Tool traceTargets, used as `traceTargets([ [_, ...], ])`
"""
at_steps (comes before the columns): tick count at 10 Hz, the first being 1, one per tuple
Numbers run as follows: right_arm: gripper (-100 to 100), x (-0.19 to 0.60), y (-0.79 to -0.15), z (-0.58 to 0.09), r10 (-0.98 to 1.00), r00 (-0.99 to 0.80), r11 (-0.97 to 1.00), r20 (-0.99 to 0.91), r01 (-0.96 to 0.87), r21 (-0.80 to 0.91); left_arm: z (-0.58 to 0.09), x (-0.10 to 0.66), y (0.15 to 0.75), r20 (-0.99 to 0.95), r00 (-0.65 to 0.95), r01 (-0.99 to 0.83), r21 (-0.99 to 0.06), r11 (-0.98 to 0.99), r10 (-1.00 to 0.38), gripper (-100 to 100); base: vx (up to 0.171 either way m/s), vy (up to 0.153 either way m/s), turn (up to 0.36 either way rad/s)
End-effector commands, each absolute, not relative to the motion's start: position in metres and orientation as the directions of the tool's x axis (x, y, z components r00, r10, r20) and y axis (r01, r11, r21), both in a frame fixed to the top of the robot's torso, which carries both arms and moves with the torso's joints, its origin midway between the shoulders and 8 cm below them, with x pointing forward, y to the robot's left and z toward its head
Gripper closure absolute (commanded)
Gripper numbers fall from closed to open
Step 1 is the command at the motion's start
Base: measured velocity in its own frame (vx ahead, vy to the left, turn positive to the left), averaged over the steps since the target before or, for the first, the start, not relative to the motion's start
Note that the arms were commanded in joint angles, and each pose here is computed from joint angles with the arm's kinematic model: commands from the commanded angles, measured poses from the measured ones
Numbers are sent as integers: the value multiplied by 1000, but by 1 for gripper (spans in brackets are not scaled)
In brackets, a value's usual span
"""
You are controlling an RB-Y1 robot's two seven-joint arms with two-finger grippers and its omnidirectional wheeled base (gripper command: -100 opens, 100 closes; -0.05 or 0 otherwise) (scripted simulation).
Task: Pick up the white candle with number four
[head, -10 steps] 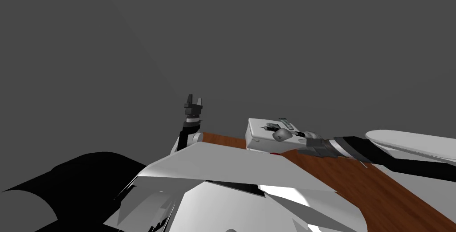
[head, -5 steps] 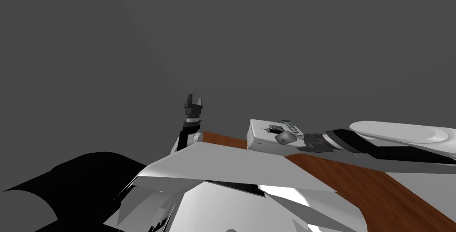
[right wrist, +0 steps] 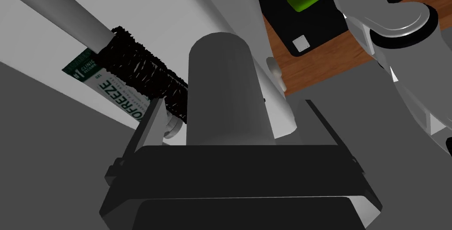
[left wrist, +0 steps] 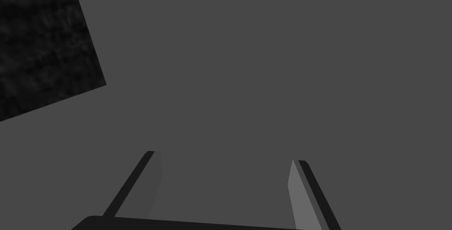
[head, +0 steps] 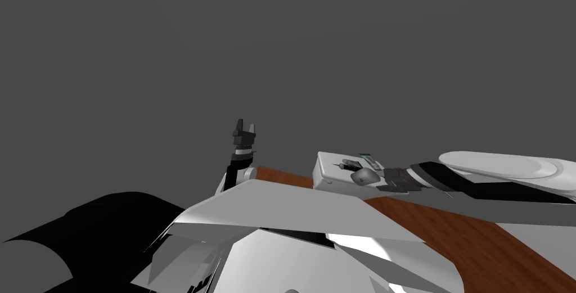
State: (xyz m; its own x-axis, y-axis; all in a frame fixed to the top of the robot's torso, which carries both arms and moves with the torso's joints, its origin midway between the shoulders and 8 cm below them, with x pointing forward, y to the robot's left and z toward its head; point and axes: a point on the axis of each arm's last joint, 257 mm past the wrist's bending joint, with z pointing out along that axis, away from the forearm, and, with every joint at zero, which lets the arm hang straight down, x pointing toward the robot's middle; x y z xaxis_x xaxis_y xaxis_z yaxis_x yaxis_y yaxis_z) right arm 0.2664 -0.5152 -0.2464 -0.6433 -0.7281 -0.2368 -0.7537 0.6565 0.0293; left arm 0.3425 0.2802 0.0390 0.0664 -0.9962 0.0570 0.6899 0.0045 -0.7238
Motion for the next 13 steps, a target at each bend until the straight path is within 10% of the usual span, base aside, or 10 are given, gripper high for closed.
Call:
traceTargets([
  [1,-100,261,-519,-250,-731,-640,654,-237,-756,29,39,343,280,57,66,690,-724,5,-996,0,67,42,-18],
  [10,-100,215,-544,-264,-737,-632,646,-238,-763,25,39,343,280,57,66,690,-724,5,-996,0,61,39,-10],
  [11,100,214,-544,-265,-738,-632,645,-238,-763,25,39,343,280,57,66,690,-724,5,-996,0,0,0,0],
  [13,100,215,-545,-264,-738,-631,646,-238,-763,23,39,343,280,57,66,690,-724,5,-996,0,0,0,0],
])
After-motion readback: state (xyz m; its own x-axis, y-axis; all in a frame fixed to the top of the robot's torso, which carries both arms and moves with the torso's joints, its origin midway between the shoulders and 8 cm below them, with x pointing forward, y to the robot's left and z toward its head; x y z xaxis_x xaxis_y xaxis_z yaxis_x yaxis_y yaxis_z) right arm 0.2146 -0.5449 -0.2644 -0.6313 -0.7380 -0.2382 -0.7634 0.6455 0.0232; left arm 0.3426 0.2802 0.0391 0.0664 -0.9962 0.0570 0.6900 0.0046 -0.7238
